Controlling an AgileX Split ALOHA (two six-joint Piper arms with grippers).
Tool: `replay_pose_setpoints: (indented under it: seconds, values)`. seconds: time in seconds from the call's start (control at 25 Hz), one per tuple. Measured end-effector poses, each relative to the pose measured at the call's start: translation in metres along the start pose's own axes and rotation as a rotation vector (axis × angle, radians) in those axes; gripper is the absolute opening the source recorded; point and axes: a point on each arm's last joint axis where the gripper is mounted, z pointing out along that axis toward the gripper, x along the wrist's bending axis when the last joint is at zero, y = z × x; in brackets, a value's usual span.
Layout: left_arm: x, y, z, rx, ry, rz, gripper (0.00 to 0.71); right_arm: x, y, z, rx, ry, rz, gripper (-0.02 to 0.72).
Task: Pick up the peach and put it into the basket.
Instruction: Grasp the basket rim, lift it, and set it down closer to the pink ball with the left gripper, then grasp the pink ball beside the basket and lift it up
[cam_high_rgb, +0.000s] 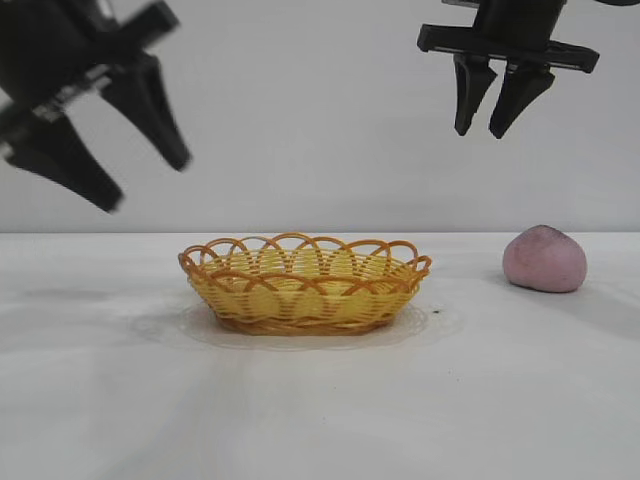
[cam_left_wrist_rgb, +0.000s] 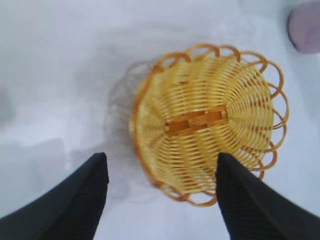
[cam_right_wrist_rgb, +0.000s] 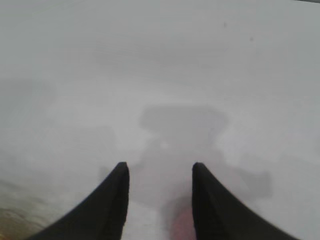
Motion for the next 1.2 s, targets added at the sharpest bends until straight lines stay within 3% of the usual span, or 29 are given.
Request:
replay_pose_setpoints:
  seconds: [0.16, 0.4, 0.52, 0.68, 0.88, 1.0, 1.2]
  values:
    - [0.043, 0.0, -0.014, 0.074, 0.252, 0.019, 0.414, 0.001, -0.001, 0.0, 0.008, 0.008, 0.005, 0.263]
    - [0.065, 0.003, -0.049, 0.04, 0.369, 0.0, 0.414, 0.001, -0.002, 0.0, 0.022, 0.014, -0.004, 0.263]
    - [0.059, 0.003, -0.083, -0.009, 0.41, 0.005, 0.414, 0.001, -0.002, 0.0, 0.024, 0.014, -0.008, 0.263]
    - [0.034, -0.01, -0.141, -0.088, 0.43, 0.025, 0.414, 0.001, -0.002, 0.0, 0.026, 0.014, -0.013, 0.263]
    - [0.006, -0.074, -0.202, -0.112, 0.439, 0.029, 0.414, 0.001, -0.002, 0.0, 0.022, 0.014, -0.032, 0.263]
    - [-0.004, -0.117, -0.219, -0.103, 0.424, 0.018, 0.414, 0.001, -0.002, 0.0, 0.017, 0.016, -0.044, 0.263]
    - [-0.009, -0.169, -0.221, -0.153, 0.411, 0.022, 0.414, 0.002, -0.002, 0.0, 0.017, 0.027, -0.051, 0.263]
